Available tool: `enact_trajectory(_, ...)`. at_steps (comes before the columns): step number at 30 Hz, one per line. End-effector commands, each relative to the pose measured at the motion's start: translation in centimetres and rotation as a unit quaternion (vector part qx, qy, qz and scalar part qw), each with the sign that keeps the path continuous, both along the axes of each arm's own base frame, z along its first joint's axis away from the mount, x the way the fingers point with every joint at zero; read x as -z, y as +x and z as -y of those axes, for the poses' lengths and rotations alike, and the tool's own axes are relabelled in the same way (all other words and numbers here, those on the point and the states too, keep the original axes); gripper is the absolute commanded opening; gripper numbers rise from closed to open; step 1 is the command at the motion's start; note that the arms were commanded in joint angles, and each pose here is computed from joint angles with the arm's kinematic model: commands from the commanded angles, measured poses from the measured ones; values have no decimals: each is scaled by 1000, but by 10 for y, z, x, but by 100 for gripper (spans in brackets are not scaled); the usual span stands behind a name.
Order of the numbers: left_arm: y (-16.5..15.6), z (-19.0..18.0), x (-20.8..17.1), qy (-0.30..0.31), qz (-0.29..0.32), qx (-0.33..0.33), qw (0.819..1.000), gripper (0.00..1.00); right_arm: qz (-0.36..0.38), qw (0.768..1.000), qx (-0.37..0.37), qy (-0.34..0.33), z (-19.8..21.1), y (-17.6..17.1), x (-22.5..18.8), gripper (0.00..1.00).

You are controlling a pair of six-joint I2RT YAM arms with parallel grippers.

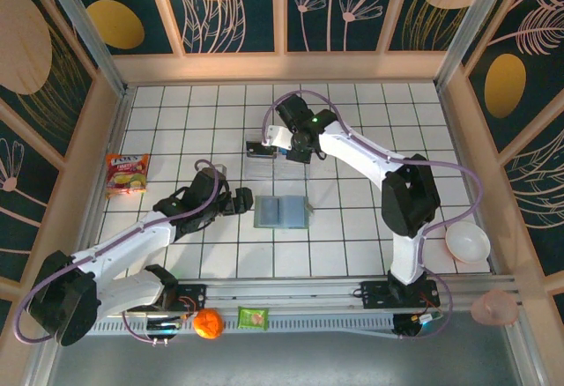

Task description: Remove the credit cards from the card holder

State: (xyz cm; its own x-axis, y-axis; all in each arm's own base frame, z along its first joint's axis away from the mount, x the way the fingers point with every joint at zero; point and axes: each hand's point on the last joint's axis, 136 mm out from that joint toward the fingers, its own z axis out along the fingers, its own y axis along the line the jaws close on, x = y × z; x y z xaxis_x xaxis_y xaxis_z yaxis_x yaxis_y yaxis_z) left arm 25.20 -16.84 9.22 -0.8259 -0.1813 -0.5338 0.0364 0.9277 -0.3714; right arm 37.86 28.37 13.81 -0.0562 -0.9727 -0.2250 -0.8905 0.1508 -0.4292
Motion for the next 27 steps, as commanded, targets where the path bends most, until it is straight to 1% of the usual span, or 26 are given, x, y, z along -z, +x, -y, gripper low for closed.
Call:
enact_trajectory(1, 4, -2, -1, 1, -5, -12, 1000, 99, 7, 1000, -16, -9, -3, 5, 7, 0)
enact_trajectory(8, 6, 3, 3, -4, -11, -8, 1000, 99, 7, 1000, -16, -13, -2, 5, 14, 0)
enact_trajectory(11, 6, 4, 5, -5, -14, -5, 1000, 99, 20, 1000, -9, -16, 0, 10, 15, 4)
enact_trajectory(13, 6, 5, 4, -8, -13, -5, 1000, 99, 37, 999, -3, -14, 0, 14, 12, 9)
enact_trajectory(20, 4, 5, 4, -14, -13, -2, 1000, 99, 92, 995, 7, 48, -12, 29, -24, 23)
enact_trajectory(23, 3, 5, 4, -18, -11, -4, 1000, 99, 119, 990, 23, 74, -13, 38, -40, 28)
enact_trajectory(27, 4, 4, -1, -26, 0, -8, 1000, 99, 157, 978, 46, 130, -19, 53, -72, 32)
